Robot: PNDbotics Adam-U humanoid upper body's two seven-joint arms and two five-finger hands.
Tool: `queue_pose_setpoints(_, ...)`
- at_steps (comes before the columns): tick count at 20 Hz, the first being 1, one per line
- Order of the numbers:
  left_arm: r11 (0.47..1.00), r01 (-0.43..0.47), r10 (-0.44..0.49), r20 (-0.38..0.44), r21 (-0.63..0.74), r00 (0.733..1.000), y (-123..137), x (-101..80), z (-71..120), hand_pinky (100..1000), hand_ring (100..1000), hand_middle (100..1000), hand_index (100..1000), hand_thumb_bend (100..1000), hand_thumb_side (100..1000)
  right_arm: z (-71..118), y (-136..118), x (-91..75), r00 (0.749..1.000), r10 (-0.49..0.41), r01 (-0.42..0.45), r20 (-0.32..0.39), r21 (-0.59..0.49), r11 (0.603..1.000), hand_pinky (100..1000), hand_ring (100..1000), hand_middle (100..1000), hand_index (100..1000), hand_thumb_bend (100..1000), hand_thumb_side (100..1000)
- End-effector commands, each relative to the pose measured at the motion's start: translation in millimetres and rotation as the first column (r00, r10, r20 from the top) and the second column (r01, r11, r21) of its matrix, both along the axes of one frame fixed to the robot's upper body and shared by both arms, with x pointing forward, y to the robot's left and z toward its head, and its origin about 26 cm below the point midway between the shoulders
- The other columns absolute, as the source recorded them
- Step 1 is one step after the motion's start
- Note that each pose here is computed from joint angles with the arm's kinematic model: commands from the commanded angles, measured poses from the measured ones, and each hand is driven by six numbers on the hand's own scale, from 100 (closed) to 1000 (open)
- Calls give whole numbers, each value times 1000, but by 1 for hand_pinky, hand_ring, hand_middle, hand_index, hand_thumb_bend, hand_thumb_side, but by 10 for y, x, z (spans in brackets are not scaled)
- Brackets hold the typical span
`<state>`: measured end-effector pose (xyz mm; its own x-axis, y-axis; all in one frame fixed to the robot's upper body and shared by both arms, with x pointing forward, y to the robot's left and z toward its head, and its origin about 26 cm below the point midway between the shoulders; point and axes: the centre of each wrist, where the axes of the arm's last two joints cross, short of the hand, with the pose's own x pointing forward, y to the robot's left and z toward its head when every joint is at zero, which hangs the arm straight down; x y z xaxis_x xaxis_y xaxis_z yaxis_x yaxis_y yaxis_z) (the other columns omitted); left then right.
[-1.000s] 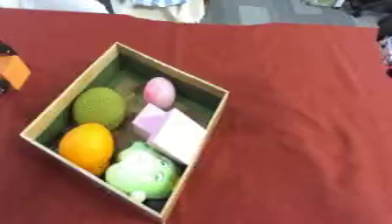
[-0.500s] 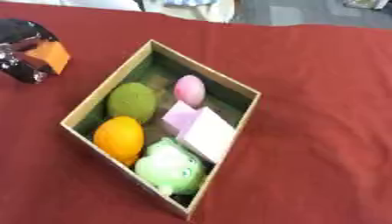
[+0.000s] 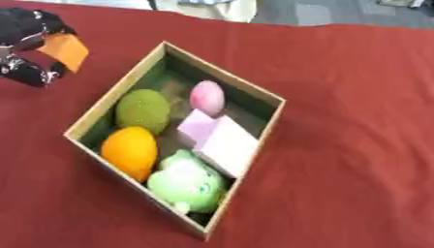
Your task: Pick up objects on the table and place them in the box.
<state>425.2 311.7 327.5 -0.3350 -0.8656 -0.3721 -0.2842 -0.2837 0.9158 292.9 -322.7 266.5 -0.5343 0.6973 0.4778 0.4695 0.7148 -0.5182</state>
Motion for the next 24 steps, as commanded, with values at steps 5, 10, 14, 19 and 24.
queue_pose_setpoints(5, 962, 263, -268, 73, 71, 961, -293, -298, 61, 753, 640, 439, 676, 100, 100, 102, -7, -34, 1000, 7, -6, 29, -22, 1000, 823, 760, 637, 793, 100, 635)
queue_pose_setpoints(10, 910, 408, -412, 60, 68, 909, -648, -475, 1, 745, 635, 439, 681, 100, 100, 107, 4, -30, 1000, 16, -15, 27, -22, 1000, 823, 761, 637, 794, 100, 631)
queue_pose_setpoints(14, 877, 478, -479, 28, 40, 877, -930, -651, -14, 743, 637, 452, 694, 151, 102, 108, 14, -27, 999, 24, -23, 23, -22, 999, 823, 761, 638, 794, 100, 630)
queue_pose_setpoints(19, 848, 531, -530, -29, 2, 847, -1164, -941, 15, 766, 676, 525, 759, 273, 166, 114, 25, -23, 999, 33, -32, 22, -23, 999, 824, 761, 637, 795, 100, 629)
queue_pose_setpoints(24, 857, 513, -515, -79, -46, 854, -1231, -1075, 121, 753, 660, 493, 726, 221, 156, 105, 25, -23, 999, 35, -34, 20, -19, 999, 824, 761, 637, 795, 100, 638)
